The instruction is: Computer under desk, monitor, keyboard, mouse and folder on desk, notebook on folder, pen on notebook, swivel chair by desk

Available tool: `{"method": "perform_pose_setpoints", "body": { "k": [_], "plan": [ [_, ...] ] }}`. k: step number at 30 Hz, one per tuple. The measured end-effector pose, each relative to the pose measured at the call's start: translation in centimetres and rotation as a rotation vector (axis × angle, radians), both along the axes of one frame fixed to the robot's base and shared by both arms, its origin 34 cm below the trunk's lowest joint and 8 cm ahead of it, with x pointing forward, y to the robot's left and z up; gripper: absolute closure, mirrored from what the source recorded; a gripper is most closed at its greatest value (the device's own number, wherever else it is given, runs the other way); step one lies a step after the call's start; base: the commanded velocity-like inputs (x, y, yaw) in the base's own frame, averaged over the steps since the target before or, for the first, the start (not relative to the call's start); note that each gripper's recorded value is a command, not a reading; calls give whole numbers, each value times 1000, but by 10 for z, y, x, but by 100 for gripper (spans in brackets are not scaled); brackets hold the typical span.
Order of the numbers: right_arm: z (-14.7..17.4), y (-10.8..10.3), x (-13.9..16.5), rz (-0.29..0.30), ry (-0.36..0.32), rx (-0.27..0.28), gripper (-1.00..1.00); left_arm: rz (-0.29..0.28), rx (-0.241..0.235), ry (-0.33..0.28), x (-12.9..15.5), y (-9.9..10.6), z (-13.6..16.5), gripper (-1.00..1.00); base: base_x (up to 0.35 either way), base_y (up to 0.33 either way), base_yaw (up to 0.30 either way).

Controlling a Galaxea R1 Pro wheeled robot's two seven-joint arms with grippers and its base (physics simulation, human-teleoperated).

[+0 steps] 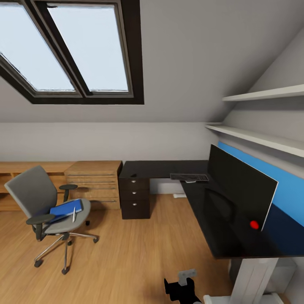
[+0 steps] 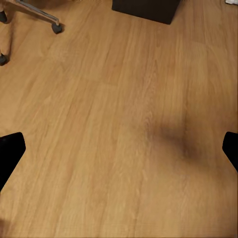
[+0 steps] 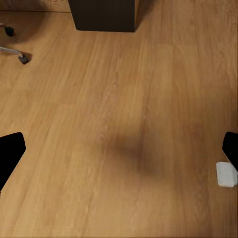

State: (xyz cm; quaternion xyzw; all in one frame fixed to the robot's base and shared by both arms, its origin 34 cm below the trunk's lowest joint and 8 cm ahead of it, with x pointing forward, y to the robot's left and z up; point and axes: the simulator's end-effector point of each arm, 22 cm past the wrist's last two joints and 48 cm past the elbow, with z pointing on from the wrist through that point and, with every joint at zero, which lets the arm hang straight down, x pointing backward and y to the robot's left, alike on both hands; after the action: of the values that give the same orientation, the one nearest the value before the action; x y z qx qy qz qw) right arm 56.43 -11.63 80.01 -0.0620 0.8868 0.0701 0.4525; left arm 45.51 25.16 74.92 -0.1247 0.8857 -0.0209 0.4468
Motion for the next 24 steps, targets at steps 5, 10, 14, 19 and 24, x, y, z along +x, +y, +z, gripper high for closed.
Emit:
{"method": "perform_pose_setpoints", "body": {
  "k": [5,10,14,19,24],
  "plan": [
    [0,0,0,2,0,-1,-100,-1,0,1,0,0,0,-100,321,122,0],
    [0,0,0,2,0,0,-100,-1,0,3,-1,-1,-1,-100,328,74,0],
    [0,0,0,0,0,1,-100,-3,-1,12,-4,-2,-4,-100,333,14,0],
    [-3,-6,-2,-5,4,-5,-100,-8,-3,14,-5,-4,-4,-100,334,3,0],
    [-6,-9,-5,-7,8,-10,-100,-10,-5,14,-5,-5,-5,-100,334,0,0]
  ]
}}
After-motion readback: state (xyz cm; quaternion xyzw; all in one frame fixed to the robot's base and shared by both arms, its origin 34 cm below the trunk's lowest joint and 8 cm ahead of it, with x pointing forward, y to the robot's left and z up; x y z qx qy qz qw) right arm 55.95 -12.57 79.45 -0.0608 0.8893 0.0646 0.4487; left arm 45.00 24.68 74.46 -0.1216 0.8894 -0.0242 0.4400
